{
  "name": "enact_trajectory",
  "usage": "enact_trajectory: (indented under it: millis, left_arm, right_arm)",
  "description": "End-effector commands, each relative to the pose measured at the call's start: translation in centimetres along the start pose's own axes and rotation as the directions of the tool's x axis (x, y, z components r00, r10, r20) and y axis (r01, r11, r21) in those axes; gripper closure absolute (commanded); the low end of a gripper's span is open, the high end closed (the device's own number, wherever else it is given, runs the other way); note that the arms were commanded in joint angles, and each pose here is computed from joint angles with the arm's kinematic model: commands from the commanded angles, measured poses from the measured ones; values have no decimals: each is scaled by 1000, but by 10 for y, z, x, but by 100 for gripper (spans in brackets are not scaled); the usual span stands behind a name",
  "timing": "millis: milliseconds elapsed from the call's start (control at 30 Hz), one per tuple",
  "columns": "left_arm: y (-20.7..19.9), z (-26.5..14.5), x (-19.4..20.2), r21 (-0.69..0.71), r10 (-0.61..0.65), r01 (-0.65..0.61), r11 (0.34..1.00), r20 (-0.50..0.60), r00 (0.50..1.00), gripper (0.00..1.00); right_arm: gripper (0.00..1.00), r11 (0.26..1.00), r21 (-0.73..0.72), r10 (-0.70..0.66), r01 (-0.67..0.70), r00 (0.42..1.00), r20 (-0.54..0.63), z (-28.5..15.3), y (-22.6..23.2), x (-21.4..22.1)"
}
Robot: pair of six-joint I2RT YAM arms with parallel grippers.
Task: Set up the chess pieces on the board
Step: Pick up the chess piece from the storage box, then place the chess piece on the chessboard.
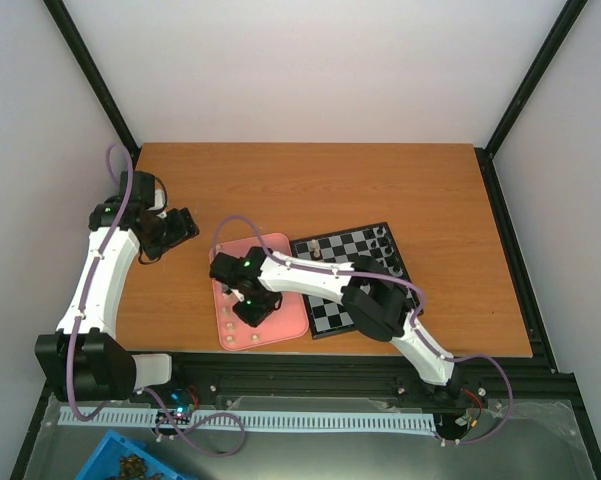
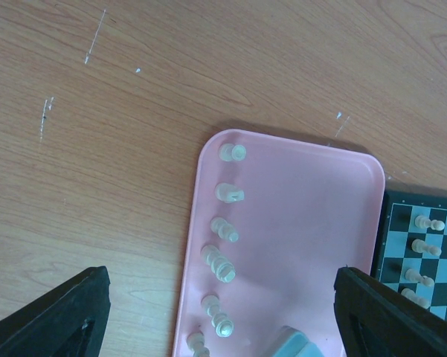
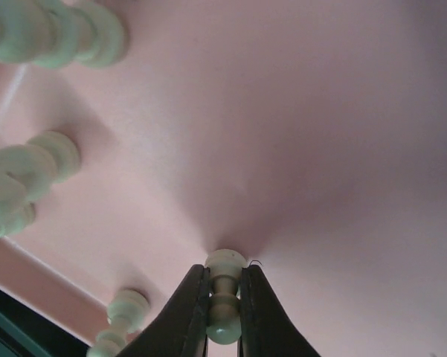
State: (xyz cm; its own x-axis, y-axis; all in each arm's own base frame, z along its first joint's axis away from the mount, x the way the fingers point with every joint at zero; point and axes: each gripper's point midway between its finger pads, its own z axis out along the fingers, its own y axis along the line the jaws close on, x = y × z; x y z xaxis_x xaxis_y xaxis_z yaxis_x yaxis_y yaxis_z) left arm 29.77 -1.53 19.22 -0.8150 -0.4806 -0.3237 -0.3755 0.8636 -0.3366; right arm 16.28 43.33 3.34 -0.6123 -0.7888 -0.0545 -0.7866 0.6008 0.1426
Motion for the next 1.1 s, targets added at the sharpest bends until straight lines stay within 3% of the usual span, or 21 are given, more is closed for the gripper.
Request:
enact_trajectory:
  millis: [0,200,400,1067]
  left_arm:
    - [-6,-11,-6,30,23,-24,999,41,999,16]
    - [-7,-11,-8,28,23,-24,999,42,999,16]
    - [-7,-7,-10,28,22,-23,999,37,999,16]
    - [-6,-3,-16,9,26,-26,1000,30,999,13]
  right_arm:
    - [97,991,62,114,-120,989,93,-48,-32,2]
    - [97,942,93,303,-322,937,173,-90,-94,50]
    - [97,880,70,460,-470,880,123,-74,-138,111]
    - [97,869,52,489,-492,870,64,-33,-144,121]
